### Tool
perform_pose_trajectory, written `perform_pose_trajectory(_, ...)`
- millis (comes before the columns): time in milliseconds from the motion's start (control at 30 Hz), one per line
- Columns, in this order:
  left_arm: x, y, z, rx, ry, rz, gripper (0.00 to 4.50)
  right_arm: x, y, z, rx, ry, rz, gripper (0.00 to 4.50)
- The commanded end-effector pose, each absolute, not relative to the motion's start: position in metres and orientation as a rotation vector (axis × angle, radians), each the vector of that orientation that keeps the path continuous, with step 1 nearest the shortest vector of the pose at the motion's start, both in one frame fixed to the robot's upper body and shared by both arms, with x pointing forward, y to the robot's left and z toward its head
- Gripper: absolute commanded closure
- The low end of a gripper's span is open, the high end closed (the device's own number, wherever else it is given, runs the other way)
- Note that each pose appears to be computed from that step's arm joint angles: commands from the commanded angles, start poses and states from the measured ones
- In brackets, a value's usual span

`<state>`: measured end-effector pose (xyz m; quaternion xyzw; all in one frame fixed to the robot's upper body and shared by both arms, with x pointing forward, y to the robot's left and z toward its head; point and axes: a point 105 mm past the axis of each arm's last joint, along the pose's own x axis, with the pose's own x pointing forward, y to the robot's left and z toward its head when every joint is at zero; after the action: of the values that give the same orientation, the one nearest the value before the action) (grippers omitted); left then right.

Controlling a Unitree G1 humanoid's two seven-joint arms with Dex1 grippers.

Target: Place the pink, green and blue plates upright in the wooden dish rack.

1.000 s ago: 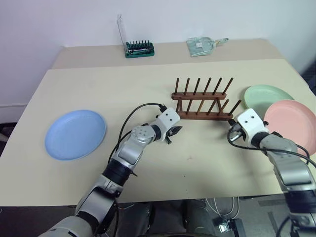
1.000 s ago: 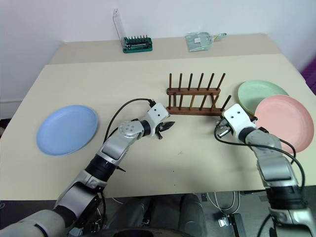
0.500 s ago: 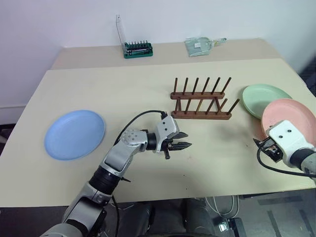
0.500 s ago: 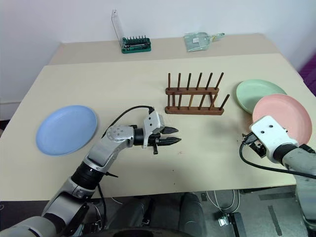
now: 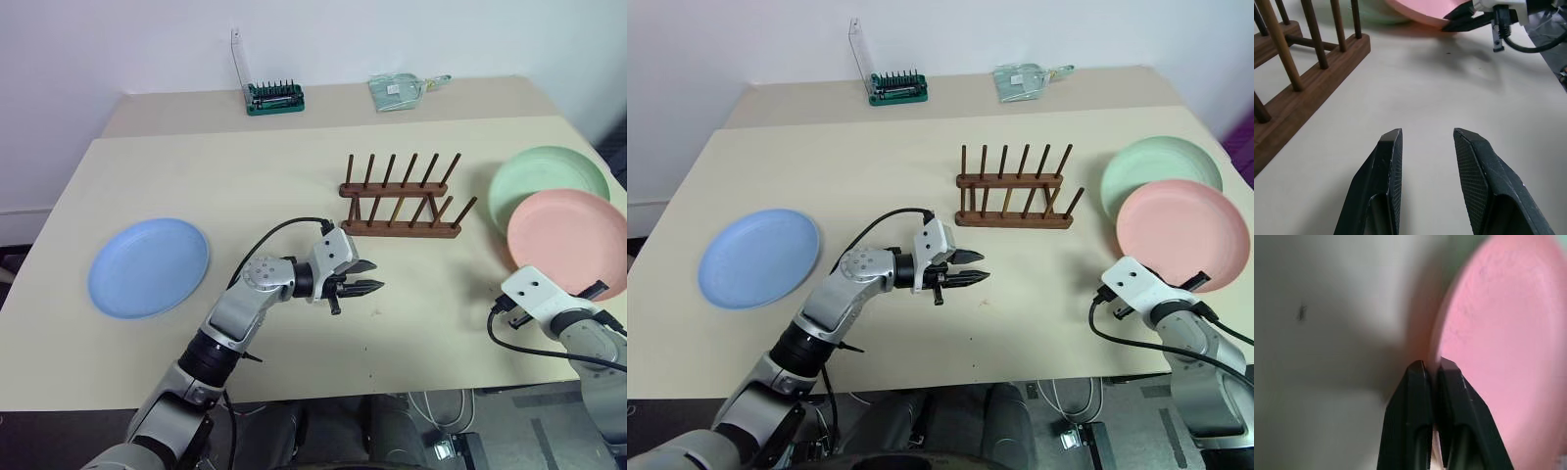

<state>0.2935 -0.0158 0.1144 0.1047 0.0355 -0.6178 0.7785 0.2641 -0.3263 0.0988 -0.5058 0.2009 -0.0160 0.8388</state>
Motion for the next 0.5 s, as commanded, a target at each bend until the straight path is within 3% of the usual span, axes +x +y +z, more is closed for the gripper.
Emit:
perform_pose_trajectory(33,0.289,-0.019,0.126,0.215,0.029,-1.350,2.85,0.267,-0.319,0.131,-1.174,0.312,-0.059,4.47)
perform_pose_trajectory(200,0.290,-0.018,0.129,0.189,0.028,-1.346,2.85,0.271,-0.295,0.189,-1.161,0.098,0.024,4.47)
perform_pose_trajectory(300,0.289,-0.018,0.128,0.194,0.030,-1.351,2.85,0.271,-0.278,0.213,-1.023,0.011,0.121,4.47)
perform_pose_trajectory(500,0.293,-0.019,0.133,0.181,0.016,-1.344,2.85,0.273,-0.221,0.308,-0.169,-0.336,0.526,4.47)
